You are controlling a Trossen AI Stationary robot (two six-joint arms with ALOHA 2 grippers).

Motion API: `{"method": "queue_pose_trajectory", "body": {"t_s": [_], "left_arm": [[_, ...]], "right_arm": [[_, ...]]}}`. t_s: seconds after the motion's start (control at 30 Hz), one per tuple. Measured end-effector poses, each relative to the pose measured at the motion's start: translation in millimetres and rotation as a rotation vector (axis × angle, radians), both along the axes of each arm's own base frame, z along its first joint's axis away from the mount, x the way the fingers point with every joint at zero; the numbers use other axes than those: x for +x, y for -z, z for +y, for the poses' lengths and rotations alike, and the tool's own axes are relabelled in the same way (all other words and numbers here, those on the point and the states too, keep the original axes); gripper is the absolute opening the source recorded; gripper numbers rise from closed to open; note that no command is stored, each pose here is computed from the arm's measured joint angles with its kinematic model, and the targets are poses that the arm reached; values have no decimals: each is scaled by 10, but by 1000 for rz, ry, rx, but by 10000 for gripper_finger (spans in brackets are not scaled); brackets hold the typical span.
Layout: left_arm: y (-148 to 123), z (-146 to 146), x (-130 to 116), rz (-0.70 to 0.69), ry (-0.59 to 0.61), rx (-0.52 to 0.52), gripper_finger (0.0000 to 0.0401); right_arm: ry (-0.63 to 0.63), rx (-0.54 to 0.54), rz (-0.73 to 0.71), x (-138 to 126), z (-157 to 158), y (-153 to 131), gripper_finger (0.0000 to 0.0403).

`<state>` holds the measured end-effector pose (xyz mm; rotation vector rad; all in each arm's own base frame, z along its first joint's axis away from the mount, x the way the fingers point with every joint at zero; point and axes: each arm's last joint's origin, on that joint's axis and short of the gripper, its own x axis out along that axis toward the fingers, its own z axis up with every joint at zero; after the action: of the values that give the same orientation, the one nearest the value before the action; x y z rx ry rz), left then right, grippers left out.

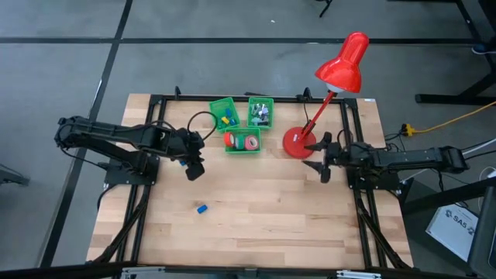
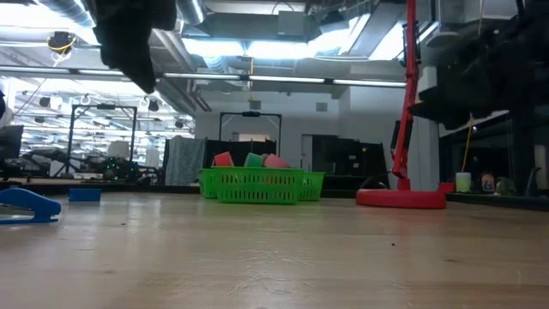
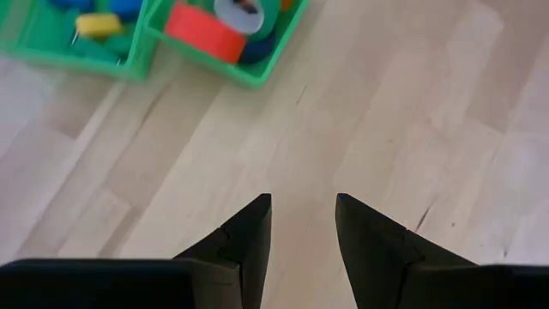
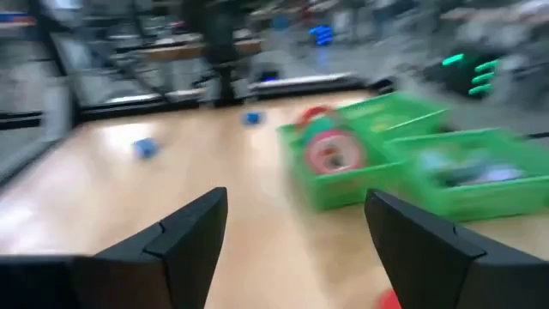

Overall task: Pick and place Stapler, Stapler remover, tape
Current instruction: Put the blue stapler into the left green bin

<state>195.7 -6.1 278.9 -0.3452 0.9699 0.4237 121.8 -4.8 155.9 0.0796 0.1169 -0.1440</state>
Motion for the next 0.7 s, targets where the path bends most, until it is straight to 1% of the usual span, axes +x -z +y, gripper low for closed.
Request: {"method": "queue_pose_trajectory", "body": {"t_s": [0.1,0.2,0.27,0.33,0.37,0.4,0.57,0.7], "left_arm": [[14,-8,-11,6,-27,-15,127],[41,-42,-17,13,-16,-10,127],[71,-68,-23,21,-3,-9,127],[102,-87,-35,34,6,-3,127],[119,-95,-40,39,9,3,127],[131,-99,-45,45,9,9,127],[168,-105,-58,56,2,43,127],[165,-100,-56,52,-8,60,127]], "right_arm": [[-157,57,12,1,47,14,282],[-356,71,-23,-2,104,-24,282],[-484,46,-36,-13,139,-35,282],[-552,-4,-51,-25,156,-45,282],[-544,-25,-59,-27,151,-50,282],[-510,-43,-66,-28,139,-57,282],[-235,-79,-96,-41,39,-98,282],[-100,-84,-52,-73,-3,-61,282]]}}
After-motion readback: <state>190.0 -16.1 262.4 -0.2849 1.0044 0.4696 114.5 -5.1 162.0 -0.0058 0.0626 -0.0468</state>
